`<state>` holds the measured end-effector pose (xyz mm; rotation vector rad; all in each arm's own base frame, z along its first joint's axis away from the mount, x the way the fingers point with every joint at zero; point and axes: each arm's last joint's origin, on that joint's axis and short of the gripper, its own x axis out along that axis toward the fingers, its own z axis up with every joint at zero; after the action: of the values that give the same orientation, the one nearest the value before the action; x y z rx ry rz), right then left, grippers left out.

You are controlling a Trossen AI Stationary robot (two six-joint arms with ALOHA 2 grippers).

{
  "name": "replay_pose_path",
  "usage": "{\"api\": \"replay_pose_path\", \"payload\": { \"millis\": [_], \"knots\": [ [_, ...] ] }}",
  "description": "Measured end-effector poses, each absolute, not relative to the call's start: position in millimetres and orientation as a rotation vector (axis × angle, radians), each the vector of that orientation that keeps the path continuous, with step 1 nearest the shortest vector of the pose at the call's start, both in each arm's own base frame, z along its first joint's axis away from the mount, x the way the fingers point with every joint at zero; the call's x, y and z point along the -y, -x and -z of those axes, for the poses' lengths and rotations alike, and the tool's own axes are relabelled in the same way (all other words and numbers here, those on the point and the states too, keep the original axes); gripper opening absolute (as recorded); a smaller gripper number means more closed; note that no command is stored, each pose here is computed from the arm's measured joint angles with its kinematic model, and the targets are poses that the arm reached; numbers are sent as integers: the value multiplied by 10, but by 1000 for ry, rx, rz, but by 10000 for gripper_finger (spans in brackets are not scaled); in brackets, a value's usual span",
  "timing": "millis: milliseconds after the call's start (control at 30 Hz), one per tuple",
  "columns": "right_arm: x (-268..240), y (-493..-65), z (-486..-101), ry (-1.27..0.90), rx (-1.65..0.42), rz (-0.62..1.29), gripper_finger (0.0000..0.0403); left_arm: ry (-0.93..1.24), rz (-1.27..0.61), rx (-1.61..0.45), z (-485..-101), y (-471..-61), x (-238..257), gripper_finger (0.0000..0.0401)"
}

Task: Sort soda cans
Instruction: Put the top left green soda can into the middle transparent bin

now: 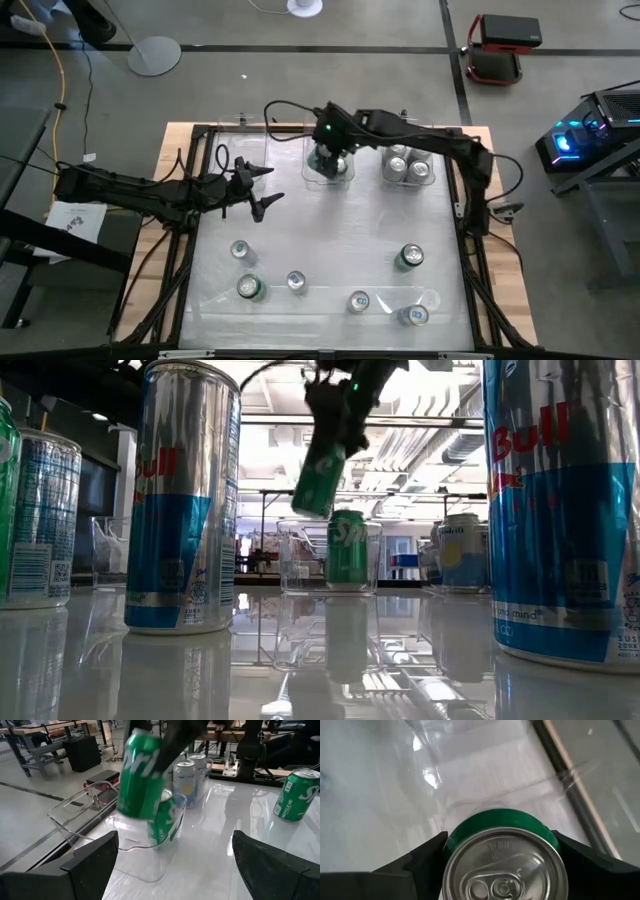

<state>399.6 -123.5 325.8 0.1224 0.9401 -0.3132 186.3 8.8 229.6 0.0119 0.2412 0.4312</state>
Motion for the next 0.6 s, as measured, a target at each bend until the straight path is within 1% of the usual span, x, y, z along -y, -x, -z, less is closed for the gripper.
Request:
{"api": "replay_pose_path", "payload": {
  "millis": [167,333,600],
  "knots": [
    [1350,-4116,-2984,-131,-998,264,285,-12,-431,-241,-2296,-1863,-88,367],
    [1345,-4207,-2856,-130,-1006,224,285,-12,-431,-241,-2296,-1863,-88,367],
    [1405,-4320,-2588,-138,-1050,226,285,-12,-431,-240,-2297,-1863,-88,367]
  ]
}}
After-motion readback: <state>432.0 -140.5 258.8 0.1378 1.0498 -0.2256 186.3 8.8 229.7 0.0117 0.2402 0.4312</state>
